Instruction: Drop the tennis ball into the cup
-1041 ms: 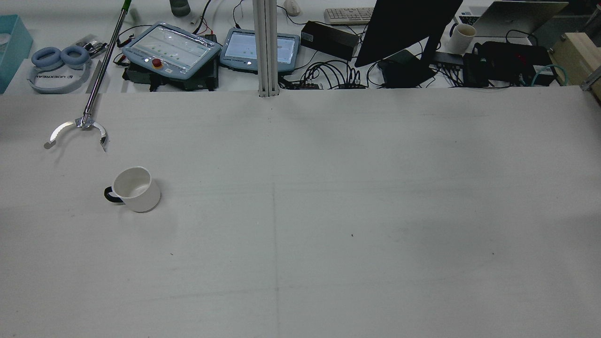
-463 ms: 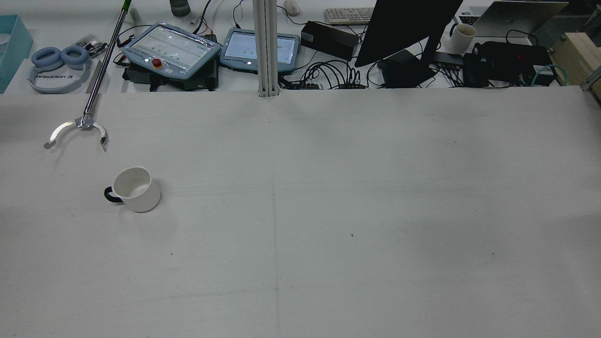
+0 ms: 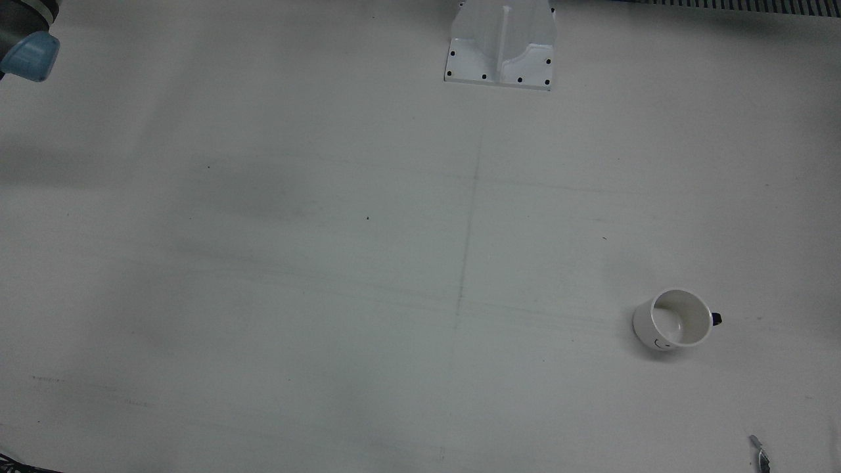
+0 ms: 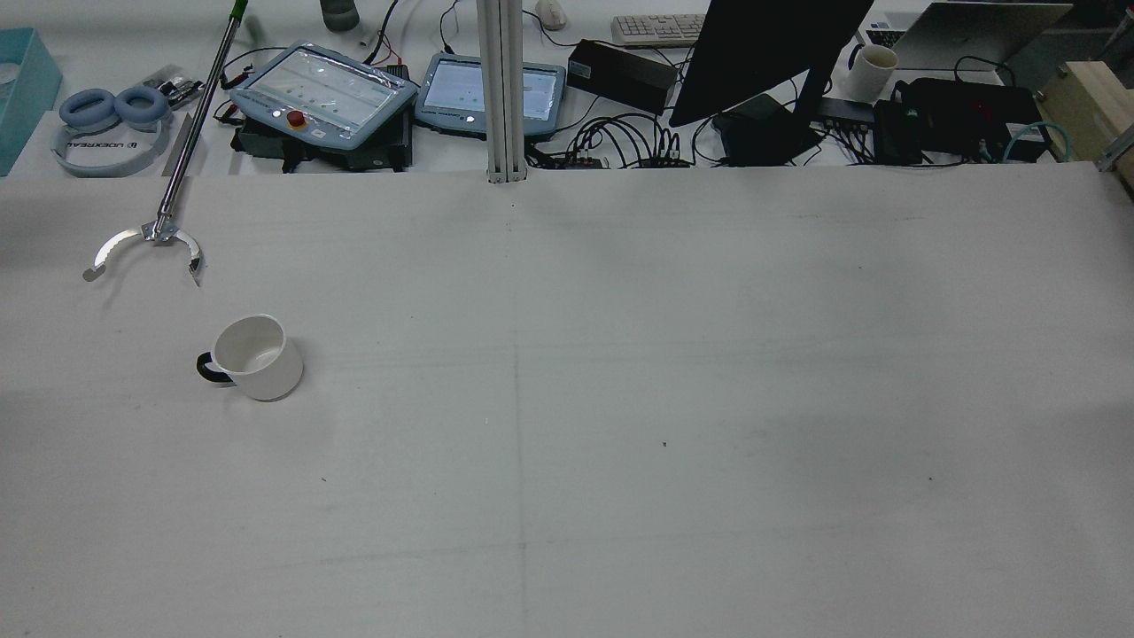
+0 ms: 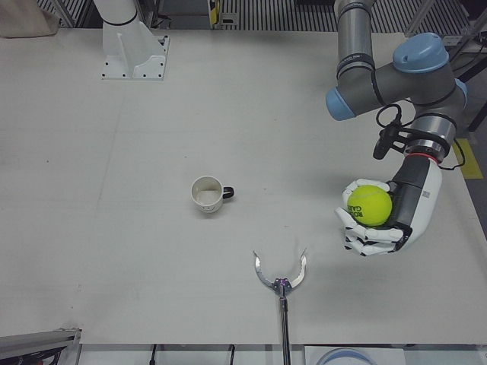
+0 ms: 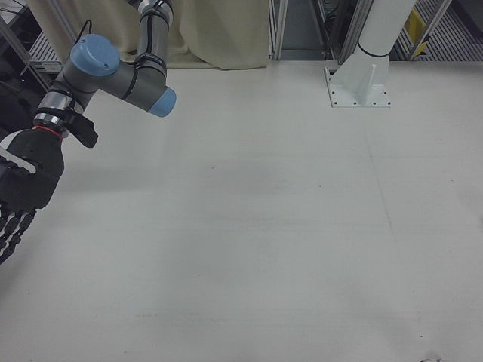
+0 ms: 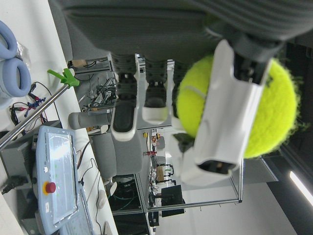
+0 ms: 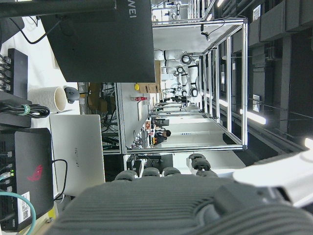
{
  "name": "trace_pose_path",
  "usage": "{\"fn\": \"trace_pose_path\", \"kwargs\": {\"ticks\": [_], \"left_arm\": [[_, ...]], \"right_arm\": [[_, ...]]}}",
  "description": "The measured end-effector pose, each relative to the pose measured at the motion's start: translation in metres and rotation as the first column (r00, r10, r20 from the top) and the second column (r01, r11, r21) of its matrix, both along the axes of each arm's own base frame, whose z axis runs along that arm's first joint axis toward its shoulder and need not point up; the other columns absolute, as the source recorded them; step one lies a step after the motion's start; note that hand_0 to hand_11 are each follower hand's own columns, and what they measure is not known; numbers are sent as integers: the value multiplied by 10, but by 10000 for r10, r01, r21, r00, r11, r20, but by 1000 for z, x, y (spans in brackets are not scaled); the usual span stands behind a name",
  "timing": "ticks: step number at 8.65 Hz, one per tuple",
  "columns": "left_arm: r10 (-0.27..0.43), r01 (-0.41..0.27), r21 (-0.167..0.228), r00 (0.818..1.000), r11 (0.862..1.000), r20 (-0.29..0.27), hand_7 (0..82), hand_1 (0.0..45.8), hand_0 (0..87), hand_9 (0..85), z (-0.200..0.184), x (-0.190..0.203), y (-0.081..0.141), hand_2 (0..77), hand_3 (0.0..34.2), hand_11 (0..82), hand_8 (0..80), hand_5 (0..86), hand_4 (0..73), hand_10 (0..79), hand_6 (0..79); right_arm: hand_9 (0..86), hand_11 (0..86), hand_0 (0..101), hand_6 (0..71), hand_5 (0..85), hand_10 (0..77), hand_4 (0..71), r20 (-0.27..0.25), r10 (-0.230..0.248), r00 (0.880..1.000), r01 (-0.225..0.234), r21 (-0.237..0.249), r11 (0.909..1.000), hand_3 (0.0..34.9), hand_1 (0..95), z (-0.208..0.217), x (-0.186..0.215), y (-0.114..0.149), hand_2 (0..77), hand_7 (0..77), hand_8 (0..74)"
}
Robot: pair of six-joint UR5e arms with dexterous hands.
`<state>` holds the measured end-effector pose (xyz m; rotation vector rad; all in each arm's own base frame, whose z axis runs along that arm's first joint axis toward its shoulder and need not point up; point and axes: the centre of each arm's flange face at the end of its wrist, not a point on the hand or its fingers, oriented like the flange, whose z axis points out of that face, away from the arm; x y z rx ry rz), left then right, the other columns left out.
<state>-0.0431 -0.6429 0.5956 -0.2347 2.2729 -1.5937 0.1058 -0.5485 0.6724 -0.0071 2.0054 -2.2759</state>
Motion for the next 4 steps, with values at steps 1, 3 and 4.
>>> {"fn": "trace_pose_path", "kwargs": {"ticks": [1,3,4], "left_arm": [[406,-405,296,9992,9987,-27,638,218,796,704,-20,25,-1,578,0,535,540,284,704,355,535],[1534,-1520,962,9881,9837,-73,638,213,800,704,-66,95,4,578,0,540,540,284,704,355,535],[2139,-2109,1286,9768,9690,-96,638,213,800,704,-80,134,10,578,0,540,535,273,704,355,535]], "right_arm": [[0,5,0,0,0,0,0,-5,3,10000,-3,-2,10000,0,5,0,0,0,5,5,0],[0,5,0,0,0,0,0,-10,4,10000,-4,-5,10000,0,5,0,0,0,5,0,0],[0,5,0,0,0,0,0,-6,5,10000,-5,-5,10000,0,5,0,0,1,5,0,0]]}}
